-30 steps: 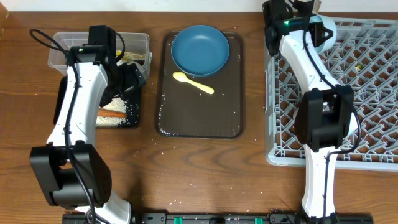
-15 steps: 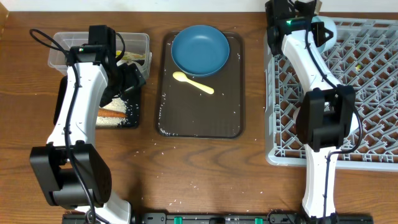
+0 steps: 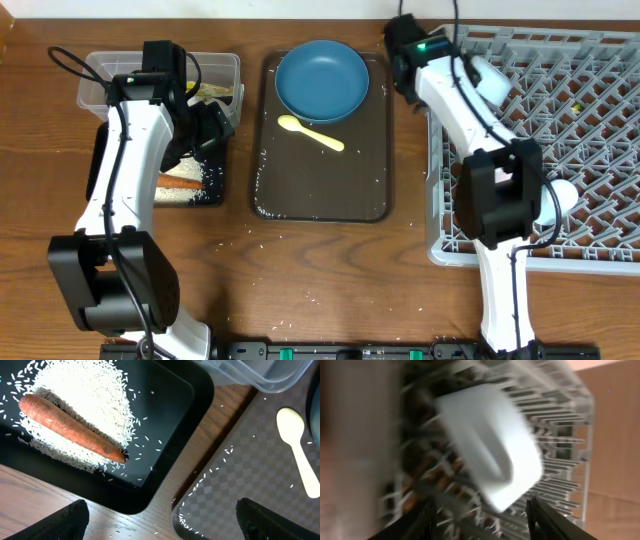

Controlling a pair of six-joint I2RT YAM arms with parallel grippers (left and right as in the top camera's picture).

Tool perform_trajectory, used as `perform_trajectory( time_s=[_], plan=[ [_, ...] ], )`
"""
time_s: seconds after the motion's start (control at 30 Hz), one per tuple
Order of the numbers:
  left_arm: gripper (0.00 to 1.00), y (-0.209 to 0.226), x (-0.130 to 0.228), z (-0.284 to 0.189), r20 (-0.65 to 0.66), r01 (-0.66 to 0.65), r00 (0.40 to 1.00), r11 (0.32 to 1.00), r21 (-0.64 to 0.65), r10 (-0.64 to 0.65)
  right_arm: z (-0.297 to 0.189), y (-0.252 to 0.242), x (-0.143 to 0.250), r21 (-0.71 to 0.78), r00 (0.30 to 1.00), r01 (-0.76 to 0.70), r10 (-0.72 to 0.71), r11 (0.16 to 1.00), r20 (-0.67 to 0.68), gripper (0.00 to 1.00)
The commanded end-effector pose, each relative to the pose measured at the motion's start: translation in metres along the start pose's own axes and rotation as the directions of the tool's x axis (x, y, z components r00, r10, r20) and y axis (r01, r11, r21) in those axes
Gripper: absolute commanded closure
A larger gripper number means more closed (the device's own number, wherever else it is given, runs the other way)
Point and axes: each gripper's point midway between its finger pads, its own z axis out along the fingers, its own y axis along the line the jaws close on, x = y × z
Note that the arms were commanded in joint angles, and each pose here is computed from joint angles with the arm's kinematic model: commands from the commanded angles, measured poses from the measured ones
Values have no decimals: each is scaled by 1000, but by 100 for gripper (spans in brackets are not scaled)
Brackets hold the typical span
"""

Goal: Sort waste into correct bins and load items into the dishwasher rack
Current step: 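Grasp the dark-blue plate on the brown tray with the right gripper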

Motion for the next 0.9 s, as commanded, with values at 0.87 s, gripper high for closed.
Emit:
perform_trajectory(
  time_s=[0.87],
  plan=[
    [4, 3, -1, 0, 6, 1, 1000, 1000, -15, -1, -88, 166, -51, -799, 915, -366, 342, 477, -214, 55]
  ],
)
